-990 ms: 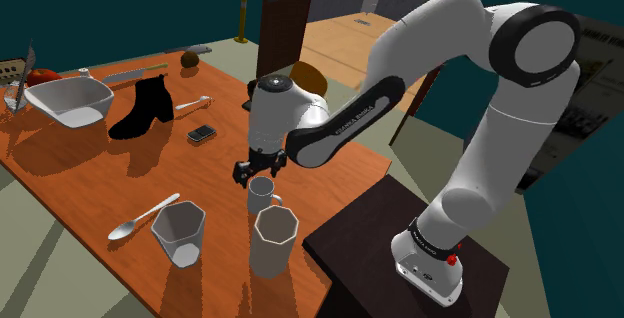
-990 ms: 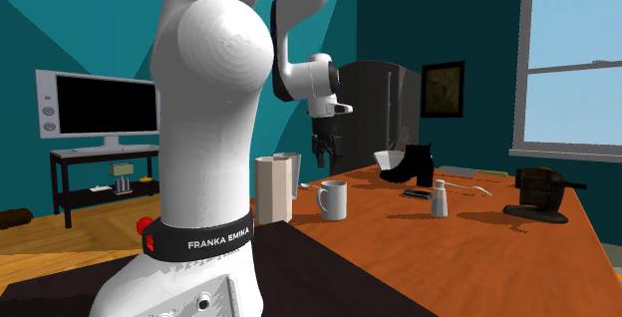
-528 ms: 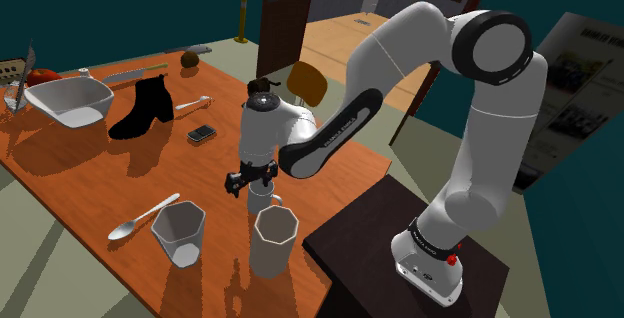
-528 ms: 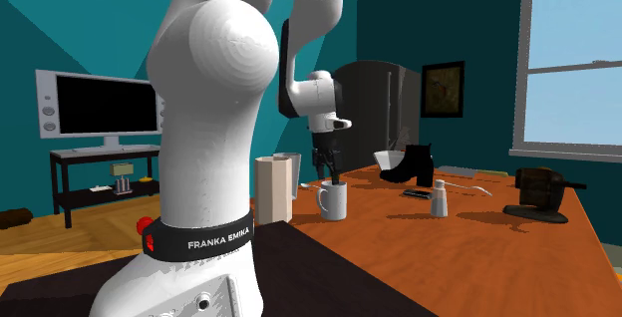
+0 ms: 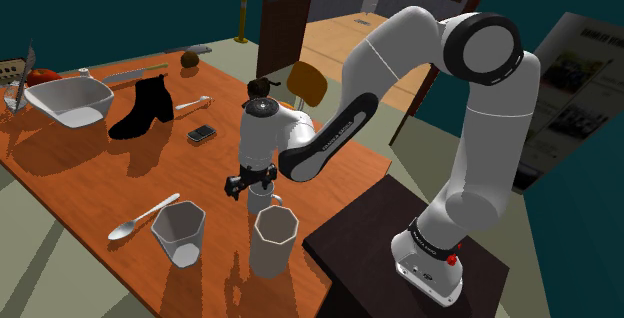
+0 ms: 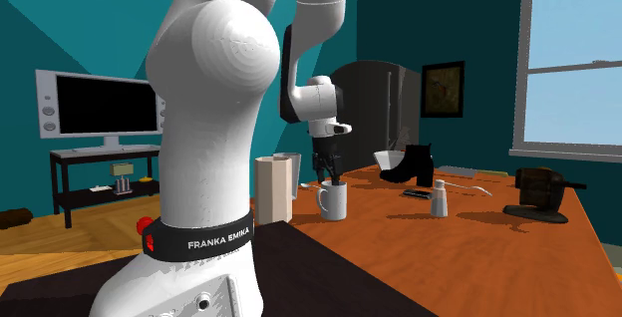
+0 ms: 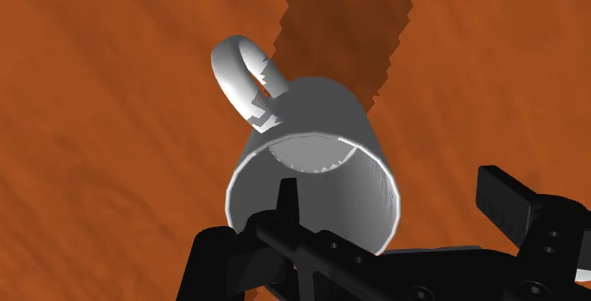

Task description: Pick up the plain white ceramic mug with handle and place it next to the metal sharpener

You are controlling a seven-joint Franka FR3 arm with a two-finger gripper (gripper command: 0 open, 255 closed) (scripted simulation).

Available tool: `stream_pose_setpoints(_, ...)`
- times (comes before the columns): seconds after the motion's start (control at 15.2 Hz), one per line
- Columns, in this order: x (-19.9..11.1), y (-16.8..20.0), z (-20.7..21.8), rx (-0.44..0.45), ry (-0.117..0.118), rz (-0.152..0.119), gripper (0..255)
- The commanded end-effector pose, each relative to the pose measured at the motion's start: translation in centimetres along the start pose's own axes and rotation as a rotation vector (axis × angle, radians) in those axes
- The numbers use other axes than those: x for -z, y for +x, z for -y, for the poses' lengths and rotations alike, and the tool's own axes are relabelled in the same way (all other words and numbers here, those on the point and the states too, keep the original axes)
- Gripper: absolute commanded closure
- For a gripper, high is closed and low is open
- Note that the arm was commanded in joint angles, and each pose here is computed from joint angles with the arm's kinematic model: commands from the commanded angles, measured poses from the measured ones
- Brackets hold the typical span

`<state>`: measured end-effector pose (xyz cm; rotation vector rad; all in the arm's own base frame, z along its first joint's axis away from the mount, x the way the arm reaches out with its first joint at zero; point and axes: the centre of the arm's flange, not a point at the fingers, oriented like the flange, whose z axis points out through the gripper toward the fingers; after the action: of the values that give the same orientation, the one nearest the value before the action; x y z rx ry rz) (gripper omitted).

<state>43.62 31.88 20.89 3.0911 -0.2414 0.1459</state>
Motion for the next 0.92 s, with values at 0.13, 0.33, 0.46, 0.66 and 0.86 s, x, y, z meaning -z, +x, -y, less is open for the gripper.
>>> stream_pose_setpoints(0.13,0.0,0.0,0.0,0.000,0.000,0.000,255)
stream_pose_setpoints(0.33,0.0,0.0,0.0,0.000,0.000,0.000,255)
stream_pose_setpoints(0.46,0.0,0.0,0.0,0.000,0.000,0.000,255)
stream_pose_setpoints(0.66,0.0,0.0,0.0,0.000,0.000,0.000,255)
stream_pose_setpoints(0.86,1.6,0.2,0.0,0.000,0.000,0.000,255)
